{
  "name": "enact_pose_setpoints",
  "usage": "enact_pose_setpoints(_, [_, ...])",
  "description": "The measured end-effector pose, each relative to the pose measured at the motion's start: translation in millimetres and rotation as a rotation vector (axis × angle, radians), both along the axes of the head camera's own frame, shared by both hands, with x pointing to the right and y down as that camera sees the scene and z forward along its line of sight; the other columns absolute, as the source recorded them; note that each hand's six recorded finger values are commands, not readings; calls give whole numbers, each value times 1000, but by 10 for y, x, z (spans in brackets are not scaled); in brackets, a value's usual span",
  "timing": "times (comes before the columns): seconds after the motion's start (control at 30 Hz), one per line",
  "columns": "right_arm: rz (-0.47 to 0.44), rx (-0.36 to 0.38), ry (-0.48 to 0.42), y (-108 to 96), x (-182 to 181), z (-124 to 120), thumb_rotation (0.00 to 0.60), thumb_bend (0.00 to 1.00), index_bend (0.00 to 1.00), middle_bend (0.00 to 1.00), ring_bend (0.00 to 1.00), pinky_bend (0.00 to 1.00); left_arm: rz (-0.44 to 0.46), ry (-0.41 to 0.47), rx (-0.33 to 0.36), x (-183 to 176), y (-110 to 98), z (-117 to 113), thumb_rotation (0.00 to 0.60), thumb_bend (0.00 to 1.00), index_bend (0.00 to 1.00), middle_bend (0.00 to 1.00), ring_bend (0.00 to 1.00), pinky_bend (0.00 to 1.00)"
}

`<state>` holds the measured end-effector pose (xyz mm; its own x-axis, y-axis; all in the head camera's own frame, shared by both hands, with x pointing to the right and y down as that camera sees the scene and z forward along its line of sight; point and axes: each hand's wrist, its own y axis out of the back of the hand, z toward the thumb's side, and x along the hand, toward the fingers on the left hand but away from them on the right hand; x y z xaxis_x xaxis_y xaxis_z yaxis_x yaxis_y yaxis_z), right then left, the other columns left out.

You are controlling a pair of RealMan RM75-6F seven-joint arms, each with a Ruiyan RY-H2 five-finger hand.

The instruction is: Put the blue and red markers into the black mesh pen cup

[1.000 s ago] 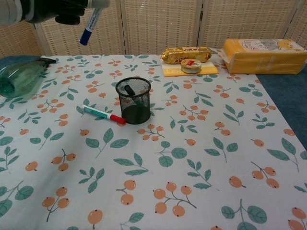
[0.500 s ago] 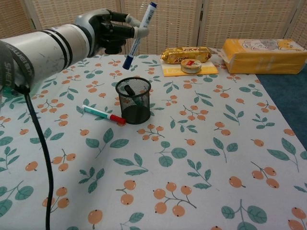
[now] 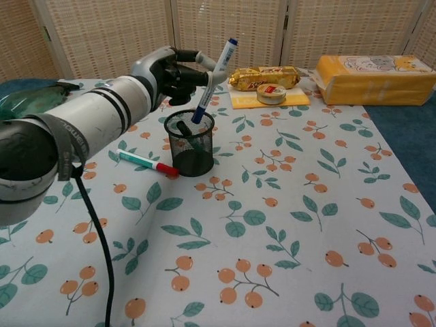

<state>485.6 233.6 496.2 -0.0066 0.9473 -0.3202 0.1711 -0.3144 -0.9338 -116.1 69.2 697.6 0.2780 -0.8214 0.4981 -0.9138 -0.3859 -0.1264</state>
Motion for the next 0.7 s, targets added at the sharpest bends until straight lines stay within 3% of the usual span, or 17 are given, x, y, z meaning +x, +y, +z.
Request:
enact_pose_setpoints(0.43, [-12,12,13,77,-44,-31,600,194,64,63,32,0,-55,64,-12,-251,57,227,600,371,598,1000,1000,1000])
enact_pose_setpoints(0.6, [-12,17,18,84,-54,-31,600,193,64,63,32,0,-38,63,0,-361,74,255,600,240,220,1000,973,1000])
enact_pose_setpoints(0.7, [-12,15,20,80,-58,-20,600,193,64,63,32,0,-33,54,11,-469,55,237,600,193,90,1000,948,1000])
